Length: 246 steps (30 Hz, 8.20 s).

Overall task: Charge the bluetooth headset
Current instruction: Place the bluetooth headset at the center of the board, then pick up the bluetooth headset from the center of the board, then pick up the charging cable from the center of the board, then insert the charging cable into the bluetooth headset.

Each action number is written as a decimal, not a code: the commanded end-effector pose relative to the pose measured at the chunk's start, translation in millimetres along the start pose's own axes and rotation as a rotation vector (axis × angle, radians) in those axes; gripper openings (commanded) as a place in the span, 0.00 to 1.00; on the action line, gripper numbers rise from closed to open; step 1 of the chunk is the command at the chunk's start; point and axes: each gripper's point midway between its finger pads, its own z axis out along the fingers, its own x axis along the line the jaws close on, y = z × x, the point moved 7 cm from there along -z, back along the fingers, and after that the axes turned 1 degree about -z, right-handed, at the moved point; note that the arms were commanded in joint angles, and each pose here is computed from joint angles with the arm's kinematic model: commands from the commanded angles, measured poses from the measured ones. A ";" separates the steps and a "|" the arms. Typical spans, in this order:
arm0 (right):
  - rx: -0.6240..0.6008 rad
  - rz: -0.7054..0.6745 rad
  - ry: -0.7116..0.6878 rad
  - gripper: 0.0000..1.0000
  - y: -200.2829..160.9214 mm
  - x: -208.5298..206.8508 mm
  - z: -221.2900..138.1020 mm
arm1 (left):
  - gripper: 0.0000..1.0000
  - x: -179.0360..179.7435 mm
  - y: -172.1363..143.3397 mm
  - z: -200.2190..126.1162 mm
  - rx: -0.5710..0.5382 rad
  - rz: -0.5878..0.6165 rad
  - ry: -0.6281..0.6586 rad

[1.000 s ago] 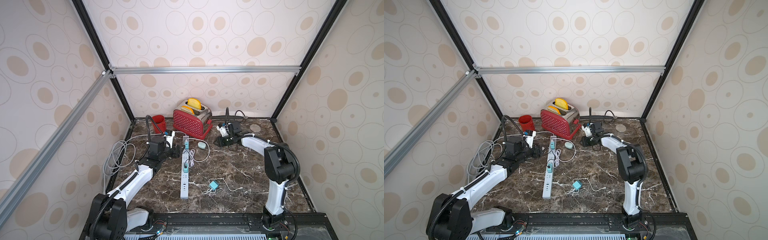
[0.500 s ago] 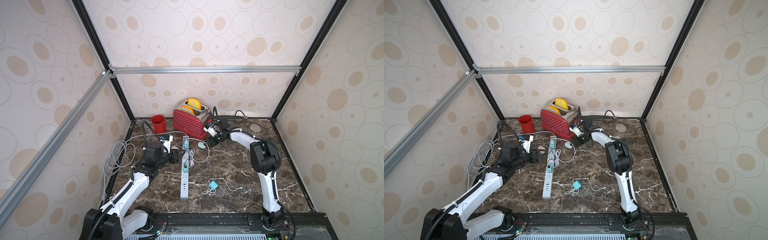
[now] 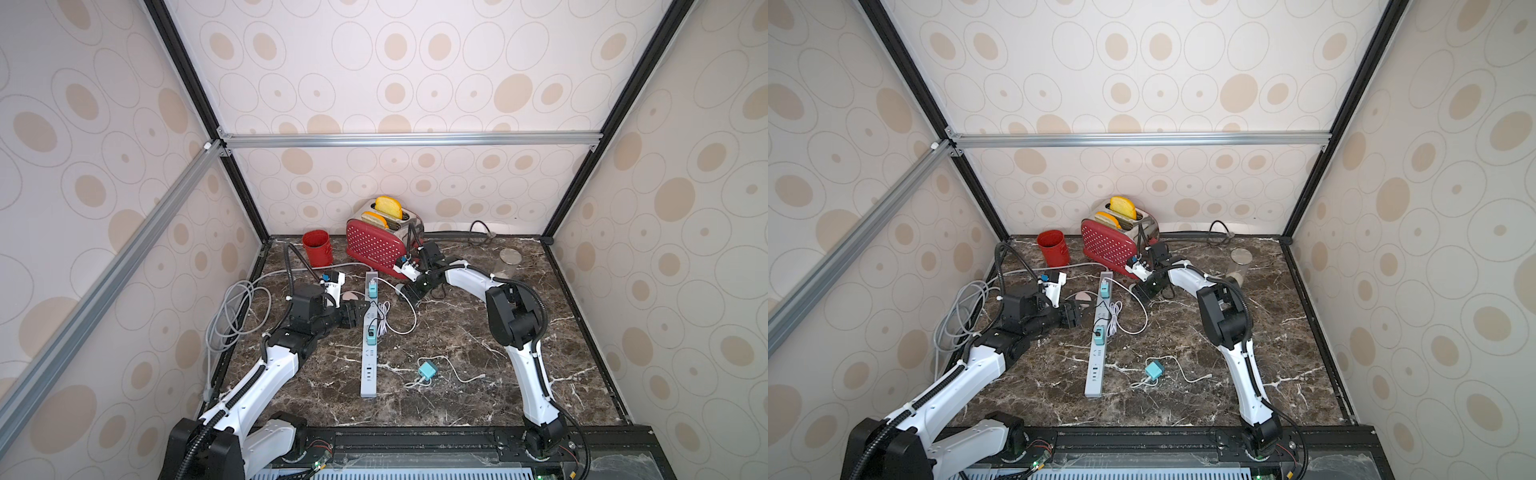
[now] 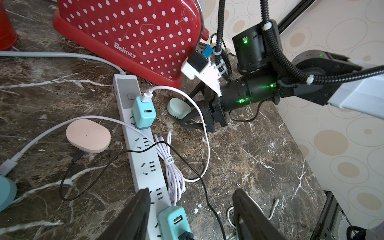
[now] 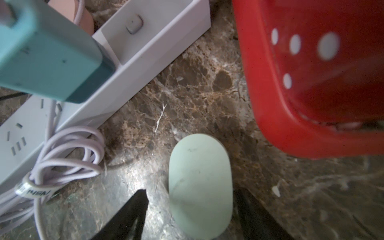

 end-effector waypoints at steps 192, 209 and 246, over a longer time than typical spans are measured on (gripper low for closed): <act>-0.609 0.503 -0.090 0.18 -158.4 93.2 -260.7 | 0.00 -151.4 -59.3 89.3 0.271 0.255 -0.453; -0.630 0.161 0.005 0.18 -113.1 111.6 -227.6 | 0.00 -158.0 -41.8 74.1 0.314 0.042 -0.534; -0.621 0.095 0.027 0.20 -123.6 127.0 -226.0 | 0.00 -156.9 -34.7 72.8 0.246 -0.053 -0.545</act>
